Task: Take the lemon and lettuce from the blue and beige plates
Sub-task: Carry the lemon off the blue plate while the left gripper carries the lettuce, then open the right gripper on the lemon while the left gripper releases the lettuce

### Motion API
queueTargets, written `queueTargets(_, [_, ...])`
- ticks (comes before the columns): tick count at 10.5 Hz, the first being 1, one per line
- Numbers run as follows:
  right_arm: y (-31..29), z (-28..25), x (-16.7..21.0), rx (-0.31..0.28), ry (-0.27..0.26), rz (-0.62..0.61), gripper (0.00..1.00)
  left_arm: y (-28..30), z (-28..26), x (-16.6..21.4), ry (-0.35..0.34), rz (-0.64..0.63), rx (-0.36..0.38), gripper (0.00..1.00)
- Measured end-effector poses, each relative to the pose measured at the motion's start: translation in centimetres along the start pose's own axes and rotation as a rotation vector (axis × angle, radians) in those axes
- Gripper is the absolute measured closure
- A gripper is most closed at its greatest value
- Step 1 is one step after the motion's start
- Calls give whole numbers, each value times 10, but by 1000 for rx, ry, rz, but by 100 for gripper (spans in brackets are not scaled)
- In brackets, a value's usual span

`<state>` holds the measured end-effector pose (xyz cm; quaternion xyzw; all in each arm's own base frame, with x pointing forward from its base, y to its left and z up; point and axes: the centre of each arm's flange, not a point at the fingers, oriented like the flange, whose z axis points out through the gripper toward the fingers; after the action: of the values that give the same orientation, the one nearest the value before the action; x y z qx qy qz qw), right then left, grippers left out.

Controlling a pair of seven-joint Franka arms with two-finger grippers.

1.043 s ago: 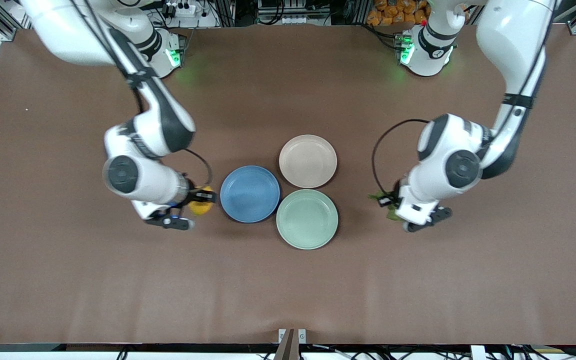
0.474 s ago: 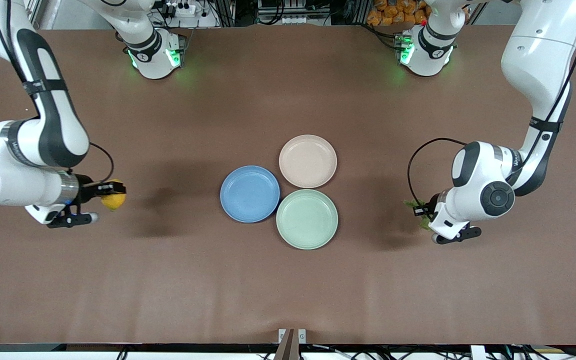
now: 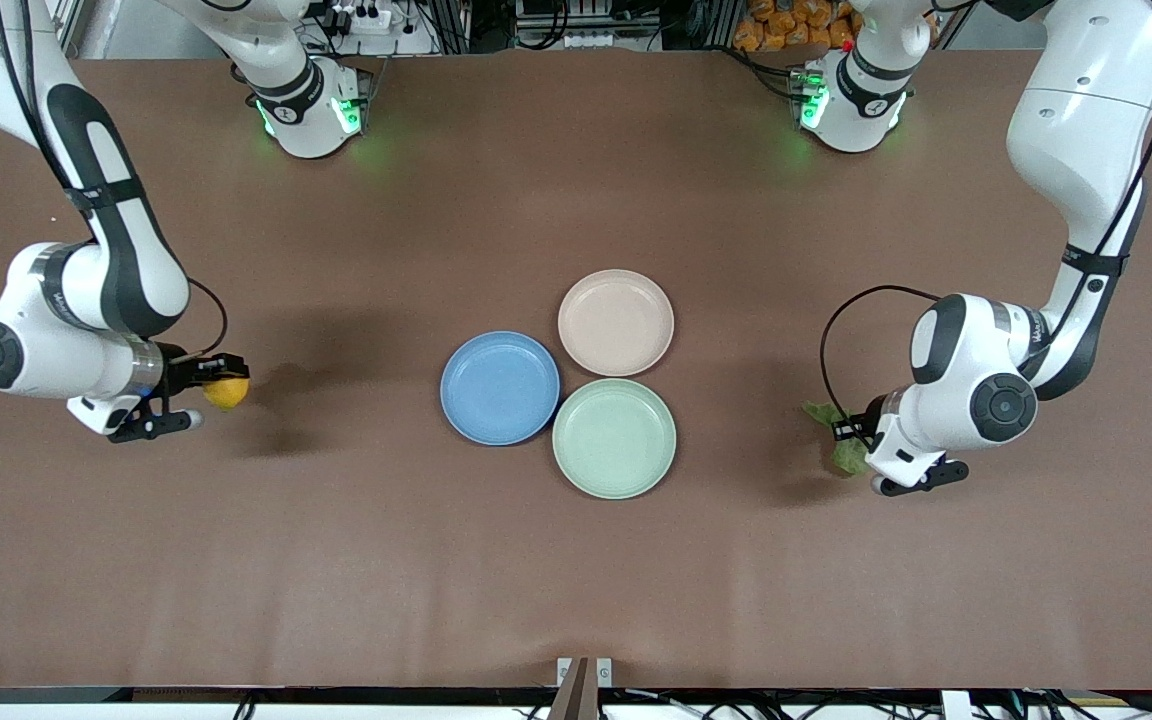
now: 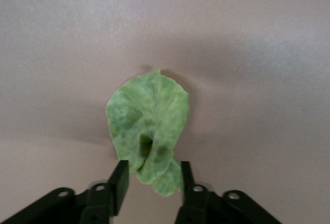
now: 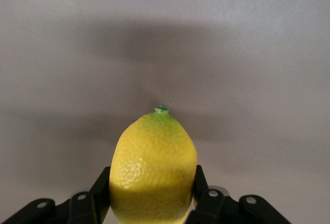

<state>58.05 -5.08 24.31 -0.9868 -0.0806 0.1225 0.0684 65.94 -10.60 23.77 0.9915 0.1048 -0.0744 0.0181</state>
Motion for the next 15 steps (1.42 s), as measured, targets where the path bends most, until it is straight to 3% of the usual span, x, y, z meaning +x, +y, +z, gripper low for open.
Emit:
queueTargets(4, [5,31,0,11,-27,-11,35,1,-82,0,113,-1,-11,0])
queueTargets(6, [6,39,1,14,-36,-14,33,4,-148,-16,173,5,1,0])
queueTargets(9, [8,36,2,14,-36,-14,0,-1,-256,-56,198,-5,47,0])
queueTargets(12, [7,-46,9,25,-68,-18,0,-1,-323,-90,241,-6,58,0])
queueTargets(15, [-1,-159,11,13,-28,13,0,-4,-347,-108,257,21,66,0])
